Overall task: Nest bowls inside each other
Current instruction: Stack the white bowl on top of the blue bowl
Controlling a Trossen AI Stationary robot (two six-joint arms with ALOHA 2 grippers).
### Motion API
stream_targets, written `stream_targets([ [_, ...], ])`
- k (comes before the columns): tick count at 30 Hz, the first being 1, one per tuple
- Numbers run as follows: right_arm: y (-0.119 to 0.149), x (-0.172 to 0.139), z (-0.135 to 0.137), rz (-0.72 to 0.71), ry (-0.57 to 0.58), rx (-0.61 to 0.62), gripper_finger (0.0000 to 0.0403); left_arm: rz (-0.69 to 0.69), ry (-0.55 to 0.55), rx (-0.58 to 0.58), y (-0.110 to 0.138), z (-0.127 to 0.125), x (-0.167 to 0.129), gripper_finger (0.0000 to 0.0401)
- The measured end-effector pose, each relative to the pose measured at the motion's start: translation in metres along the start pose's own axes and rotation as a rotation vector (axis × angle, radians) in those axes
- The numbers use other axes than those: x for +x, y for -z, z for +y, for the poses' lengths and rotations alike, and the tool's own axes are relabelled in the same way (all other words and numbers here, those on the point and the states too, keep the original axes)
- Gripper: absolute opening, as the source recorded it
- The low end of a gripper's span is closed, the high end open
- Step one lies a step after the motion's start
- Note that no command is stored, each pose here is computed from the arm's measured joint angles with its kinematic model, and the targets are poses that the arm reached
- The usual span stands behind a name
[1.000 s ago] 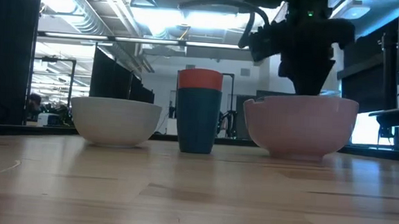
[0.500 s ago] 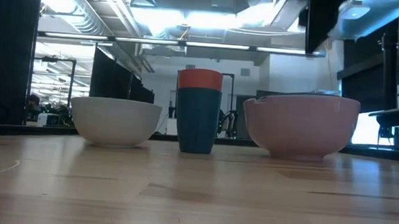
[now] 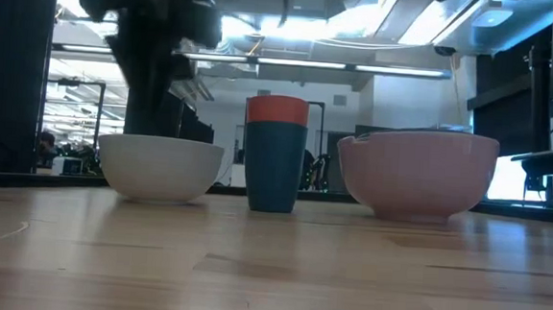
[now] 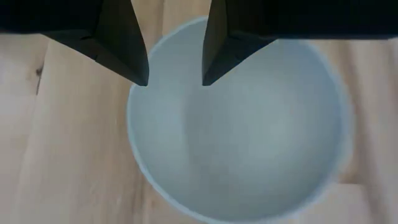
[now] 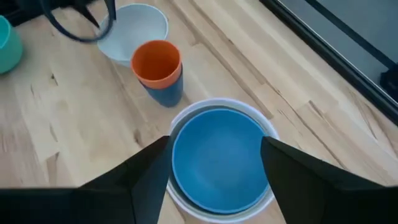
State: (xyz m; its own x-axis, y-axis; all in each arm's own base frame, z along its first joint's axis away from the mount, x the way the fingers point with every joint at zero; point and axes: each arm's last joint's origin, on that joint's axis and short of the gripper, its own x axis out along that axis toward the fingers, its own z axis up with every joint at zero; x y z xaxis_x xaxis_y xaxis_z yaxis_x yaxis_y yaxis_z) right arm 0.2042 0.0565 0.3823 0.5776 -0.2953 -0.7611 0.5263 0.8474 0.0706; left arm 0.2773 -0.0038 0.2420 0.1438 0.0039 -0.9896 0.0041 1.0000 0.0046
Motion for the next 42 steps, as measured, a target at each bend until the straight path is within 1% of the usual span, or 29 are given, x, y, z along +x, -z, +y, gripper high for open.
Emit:
stream_targets([
  [13,0.004,-0.002,-0.006,0.037,0.038,-0.034,0.0232,0.023,0.023,0.174,0.0,-0.027,0.019,0.0134],
  [17,0.005,-0.002,-0.006,0.039,0.042,-0.037,0.0232,0.027,0.025,0.176,0.0,-0.032,0.029,0.0134],
  [23,0.005,-0.002,-0.006,0.037,0.045,-0.056,0.0232,0.053,0.011,0.173,0.001,-0.028,0.047,0.0131],
  [25,0.005,-0.002,-0.006,0.037,0.045,-0.056,0.0232,0.055,-0.001,0.192,-0.001,-0.027,0.051,0.0115],
  [26,0.005,-0.002,-0.006,0.037,0.045,-0.056,0.0232,0.057,-0.009,0.2,-0.002,-0.026,0.053,0.0099],
  [29,0.005,-0.002,-0.006,0.04,0.047,-0.057,0.0232,0.075,-0.012,0.237,-0.002,-0.025,0.057,0.0034],
  [30,0.006,-0.001,-0.007,0.047,0.053,-0.06,0.0232,0.073,-0.016,0.243,-0.004,-0.025,0.054,0.0022],
  [36,0.012,0.001,-0.011,0.09,0.092,-0.077,0.0232,0.028,-0.063,0.238,-0.016,-0.024,0.001,0.0012],
  [42,0.018,0.002,-0.016,0.133,0.131,-0.095,0.0232,-0.017,-0.11,0.231,-0.018,-0.021,-0.055,0.0003],
])
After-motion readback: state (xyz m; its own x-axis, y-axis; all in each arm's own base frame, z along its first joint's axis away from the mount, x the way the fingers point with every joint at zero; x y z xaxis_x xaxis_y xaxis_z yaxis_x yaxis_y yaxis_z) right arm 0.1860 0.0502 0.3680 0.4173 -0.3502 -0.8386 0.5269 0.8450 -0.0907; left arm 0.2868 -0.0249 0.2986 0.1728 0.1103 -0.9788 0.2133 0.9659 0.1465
